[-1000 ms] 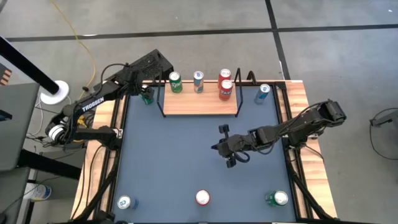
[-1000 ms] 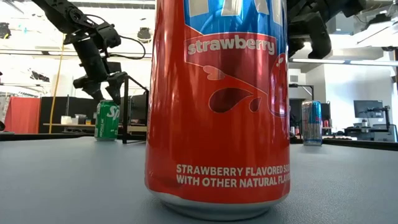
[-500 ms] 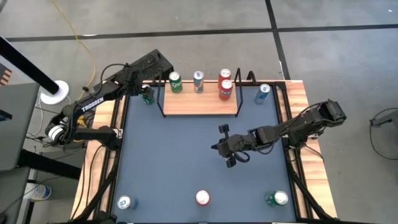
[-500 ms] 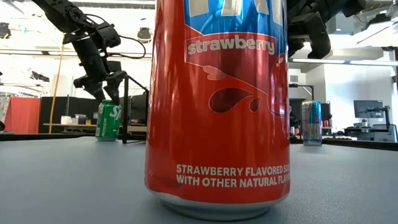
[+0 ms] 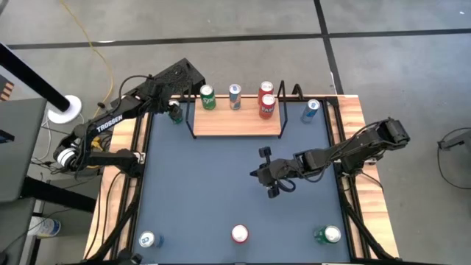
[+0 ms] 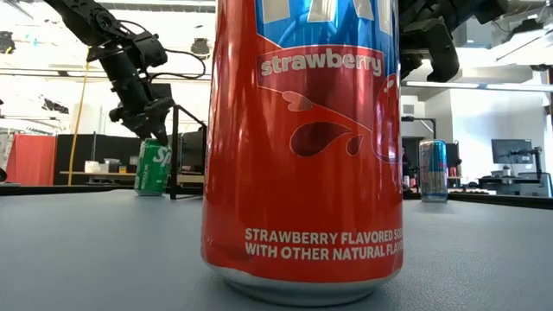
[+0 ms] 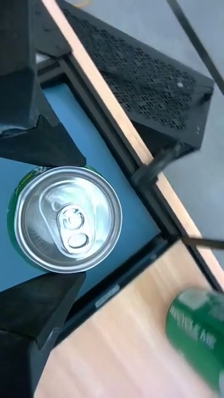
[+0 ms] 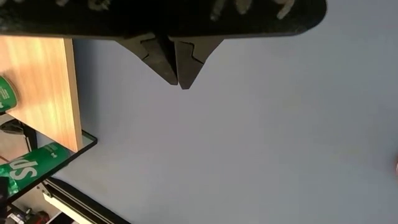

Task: Place canned beverage on shelf
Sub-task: Put the top green soda can on the shelf aligned with the other green soda can

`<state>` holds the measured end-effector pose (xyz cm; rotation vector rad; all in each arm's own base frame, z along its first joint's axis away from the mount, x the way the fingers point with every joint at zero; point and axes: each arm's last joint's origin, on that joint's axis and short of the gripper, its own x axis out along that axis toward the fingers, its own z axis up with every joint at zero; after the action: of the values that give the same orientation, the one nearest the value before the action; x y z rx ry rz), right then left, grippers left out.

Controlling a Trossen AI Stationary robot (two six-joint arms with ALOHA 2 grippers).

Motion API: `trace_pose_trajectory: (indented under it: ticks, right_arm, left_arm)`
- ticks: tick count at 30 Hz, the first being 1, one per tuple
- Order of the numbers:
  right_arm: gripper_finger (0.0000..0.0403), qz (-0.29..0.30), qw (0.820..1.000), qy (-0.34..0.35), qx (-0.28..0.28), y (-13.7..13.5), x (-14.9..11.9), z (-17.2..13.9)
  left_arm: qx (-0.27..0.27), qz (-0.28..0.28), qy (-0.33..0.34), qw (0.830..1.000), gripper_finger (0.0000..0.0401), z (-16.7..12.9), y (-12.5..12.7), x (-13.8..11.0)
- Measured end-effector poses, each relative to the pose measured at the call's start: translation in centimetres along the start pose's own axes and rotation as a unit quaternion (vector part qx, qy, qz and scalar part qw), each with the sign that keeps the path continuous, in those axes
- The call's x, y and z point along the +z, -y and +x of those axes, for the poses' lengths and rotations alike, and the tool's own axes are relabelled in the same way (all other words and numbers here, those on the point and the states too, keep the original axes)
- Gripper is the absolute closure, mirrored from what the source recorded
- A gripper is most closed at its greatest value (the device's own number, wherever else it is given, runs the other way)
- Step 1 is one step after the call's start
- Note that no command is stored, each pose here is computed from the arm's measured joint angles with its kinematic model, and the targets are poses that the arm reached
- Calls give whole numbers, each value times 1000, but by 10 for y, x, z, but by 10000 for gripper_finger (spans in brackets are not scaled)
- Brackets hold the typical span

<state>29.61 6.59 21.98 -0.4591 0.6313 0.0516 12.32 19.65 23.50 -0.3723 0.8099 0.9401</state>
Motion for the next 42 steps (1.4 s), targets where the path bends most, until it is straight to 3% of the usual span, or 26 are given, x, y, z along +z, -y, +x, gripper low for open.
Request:
trace_pose_trajectory:
  ticks: [7,19,28,42]
  right_arm:
    - [403,7,1000,-3,-5,4,-1,1]
    - [403,9,1000,-3,-4,4,-1,1]
    - [403,9,1000,-3,-3,4,-1,1]
    - [403,7,1000,-18,1,3,-4,1]
  left_arm:
    - [-94,31,6,995,158,0,5,0]
    - [-138,72,-42,987,158,-3,9,-10]
    - [-151,95,-74,981,158,-26,9,-8]
    - [-186,223,-72,954,158,-47,37,-26]
